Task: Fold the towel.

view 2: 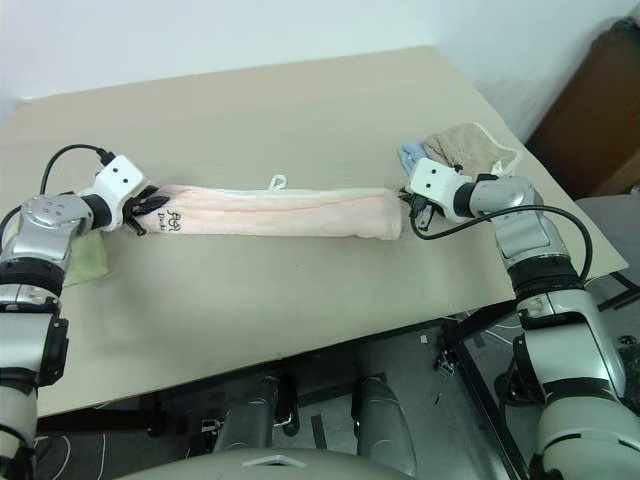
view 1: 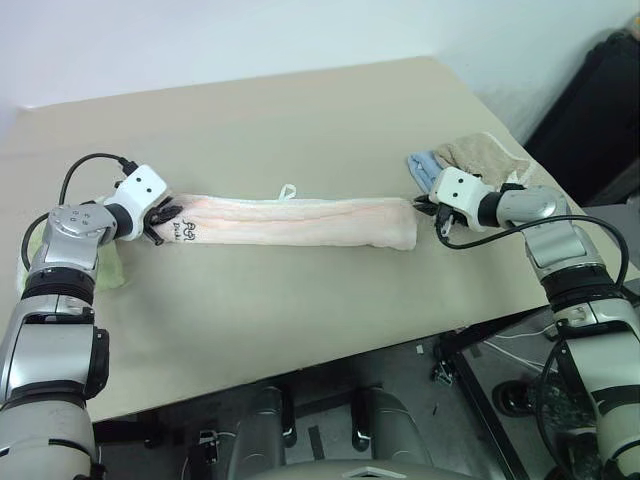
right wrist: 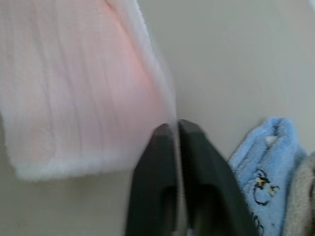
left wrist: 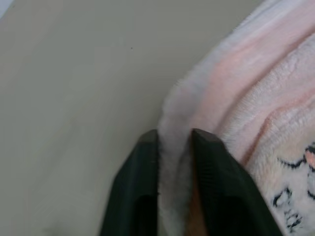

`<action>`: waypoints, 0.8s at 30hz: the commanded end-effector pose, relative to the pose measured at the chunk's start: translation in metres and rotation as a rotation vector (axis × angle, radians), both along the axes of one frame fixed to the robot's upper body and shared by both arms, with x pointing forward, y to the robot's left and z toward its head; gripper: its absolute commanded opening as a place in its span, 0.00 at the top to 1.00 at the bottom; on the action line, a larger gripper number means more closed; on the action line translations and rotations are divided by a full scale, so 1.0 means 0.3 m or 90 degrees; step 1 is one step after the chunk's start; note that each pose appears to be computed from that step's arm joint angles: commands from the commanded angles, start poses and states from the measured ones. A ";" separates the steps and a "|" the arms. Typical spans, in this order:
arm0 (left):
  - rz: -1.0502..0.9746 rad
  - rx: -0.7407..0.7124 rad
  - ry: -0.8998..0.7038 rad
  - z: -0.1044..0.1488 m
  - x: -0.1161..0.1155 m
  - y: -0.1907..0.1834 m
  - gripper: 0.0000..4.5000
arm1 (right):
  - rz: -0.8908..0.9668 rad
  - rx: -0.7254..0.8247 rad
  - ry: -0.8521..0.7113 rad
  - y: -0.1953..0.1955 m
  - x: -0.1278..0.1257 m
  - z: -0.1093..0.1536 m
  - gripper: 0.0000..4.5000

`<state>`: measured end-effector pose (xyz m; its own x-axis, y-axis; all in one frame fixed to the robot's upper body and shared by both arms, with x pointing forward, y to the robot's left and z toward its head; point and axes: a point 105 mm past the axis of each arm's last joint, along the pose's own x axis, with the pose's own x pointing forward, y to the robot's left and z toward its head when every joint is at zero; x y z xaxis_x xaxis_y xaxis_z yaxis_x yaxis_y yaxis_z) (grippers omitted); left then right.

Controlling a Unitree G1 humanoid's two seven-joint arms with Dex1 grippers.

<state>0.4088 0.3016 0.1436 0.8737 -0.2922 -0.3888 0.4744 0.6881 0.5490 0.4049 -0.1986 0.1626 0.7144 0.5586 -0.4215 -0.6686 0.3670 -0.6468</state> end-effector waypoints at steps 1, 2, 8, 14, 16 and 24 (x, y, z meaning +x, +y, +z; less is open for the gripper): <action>0.018 0.008 -0.046 0.065 0.009 0.028 0.48 | 0.010 0.026 -0.060 0.007 -0.001 0.086 0.64; 0.027 0.009 -0.050 0.068 0.009 0.036 0.41 | 0.010 0.029 -0.067 0.006 -0.003 0.091 0.56; 0.076 -0.007 -0.109 0.112 0.025 0.062 0.00 | -0.002 0.047 -0.099 -0.008 -0.023 0.127 0.12; 0.135 -0.034 -0.193 0.191 0.045 0.087 0.00 | -0.032 0.161 -0.073 -0.001 -0.083 0.149 0.01; 0.153 -0.053 -0.205 0.204 0.050 0.091 0.00 | -0.060 0.219 -0.050 -0.003 -0.100 0.146 0.01; 0.022 -0.034 -0.140 0.151 0.004 0.028 0.00 | -0.137 0.458 0.202 0.023 -0.248 0.044 0.01</action>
<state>0.4118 0.3083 0.1674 0.9384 -0.2617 -0.2255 0.3445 0.7582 0.5536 0.3379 -0.1983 0.1558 0.7460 0.6055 -0.2772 -0.6437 0.7623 -0.0675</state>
